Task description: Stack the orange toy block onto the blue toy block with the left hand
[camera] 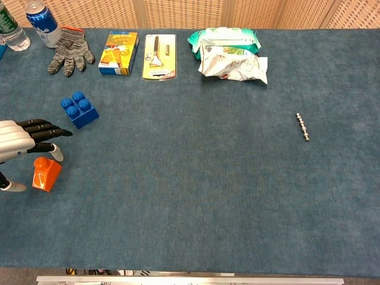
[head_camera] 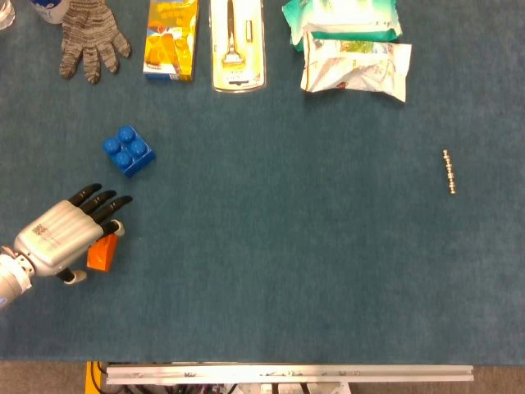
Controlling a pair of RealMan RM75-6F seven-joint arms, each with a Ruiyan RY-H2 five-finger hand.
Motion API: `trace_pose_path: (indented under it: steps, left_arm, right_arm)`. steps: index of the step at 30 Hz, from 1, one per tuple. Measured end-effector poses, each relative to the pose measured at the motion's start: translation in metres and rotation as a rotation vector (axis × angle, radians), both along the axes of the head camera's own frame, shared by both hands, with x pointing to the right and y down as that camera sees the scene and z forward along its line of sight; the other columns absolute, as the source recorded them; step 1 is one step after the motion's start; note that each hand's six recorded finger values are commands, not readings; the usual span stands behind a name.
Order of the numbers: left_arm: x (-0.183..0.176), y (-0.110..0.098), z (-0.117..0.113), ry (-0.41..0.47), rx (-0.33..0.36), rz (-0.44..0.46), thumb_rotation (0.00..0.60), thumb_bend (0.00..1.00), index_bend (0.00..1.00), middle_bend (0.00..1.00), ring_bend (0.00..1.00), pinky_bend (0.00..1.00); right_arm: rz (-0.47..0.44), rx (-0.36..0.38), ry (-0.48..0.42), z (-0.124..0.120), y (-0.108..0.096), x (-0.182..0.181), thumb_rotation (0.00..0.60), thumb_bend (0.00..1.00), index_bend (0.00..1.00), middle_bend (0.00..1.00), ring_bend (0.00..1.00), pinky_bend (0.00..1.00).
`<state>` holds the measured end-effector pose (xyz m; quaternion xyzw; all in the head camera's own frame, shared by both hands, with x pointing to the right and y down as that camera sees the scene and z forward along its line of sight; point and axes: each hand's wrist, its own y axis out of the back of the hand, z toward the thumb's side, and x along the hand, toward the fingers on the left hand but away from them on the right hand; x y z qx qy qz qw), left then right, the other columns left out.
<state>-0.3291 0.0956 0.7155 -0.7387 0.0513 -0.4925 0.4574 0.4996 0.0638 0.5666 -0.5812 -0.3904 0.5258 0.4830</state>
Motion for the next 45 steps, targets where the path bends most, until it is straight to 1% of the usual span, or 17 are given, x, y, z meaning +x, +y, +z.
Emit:
trace_pose_path:
  steps: [7,10,15,19,24,29,34,42,45]
  left_arm:
    - [-0.005,0.006,0.008,-0.018,-0.022,-0.003,0.6,0.13,0.28,0.04,0.0,0.01]
    - [-0.011,0.007,0.01,-0.029,-0.027,-0.019,0.6,0.13,0.29,0.04,0.0,0.01]
    - [-0.024,0.01,0.012,-0.041,-0.029,-0.061,0.6,0.13,0.36,0.04,0.0,0.01]
    - [-0.031,0.01,0.014,-0.039,-0.022,-0.09,0.6,0.13,0.38,0.04,0.0,0.02]
    - [-0.034,0.005,0.018,-0.027,-0.002,-0.113,0.6,0.13,0.4,0.05,0.0,0.01]
    - [-0.032,0.002,0.023,-0.014,0.009,-0.123,0.6,0.13,0.41,0.06,0.0,0.01]
    - [-0.031,-0.001,0.026,0.0,0.016,-0.134,0.6,0.14,0.44,0.07,0.0,0.01]
    - [-0.026,-0.001,0.03,0.022,0.018,-0.14,0.6,0.15,0.48,0.09,0.0,0.01]
    - [-0.024,-0.003,0.03,0.033,0.024,-0.152,0.6,0.18,0.5,0.11,0.01,0.01]
  right_arm:
    - [0.001,0.001,0.002,-0.001,0.001,0.0,0.6,0.35,0.48,0.48,0.37,0.41]
    - [-0.001,0.002,0.003,-0.002,0.001,-0.001,0.6,0.35,0.48,0.48,0.37,0.41]
    - [-0.001,0.003,0.006,-0.002,0.001,-0.001,0.6,0.35,0.48,0.48,0.37,0.41]
    - [-0.004,0.002,0.005,-0.002,0.001,-0.003,0.6,0.35,0.48,0.48,0.37,0.41]
    - [-0.006,0.002,0.005,-0.002,0.001,-0.003,0.6,0.35,0.48,0.48,0.37,0.41]
    - [-0.004,0.003,0.006,-0.003,0.001,-0.003,0.6,0.35,0.48,0.48,0.37,0.41]
    - [-0.003,0.004,0.006,-0.004,0.001,-0.003,0.6,0.35,0.48,0.48,0.37,0.41]
    - [0.0,0.006,0.007,-0.004,0.001,-0.002,0.6,0.35,0.48,0.48,0.37,0.41]
    - [0.0,0.007,0.007,-0.005,0.001,-0.002,0.6,0.35,0.48,0.48,0.37,0.41]
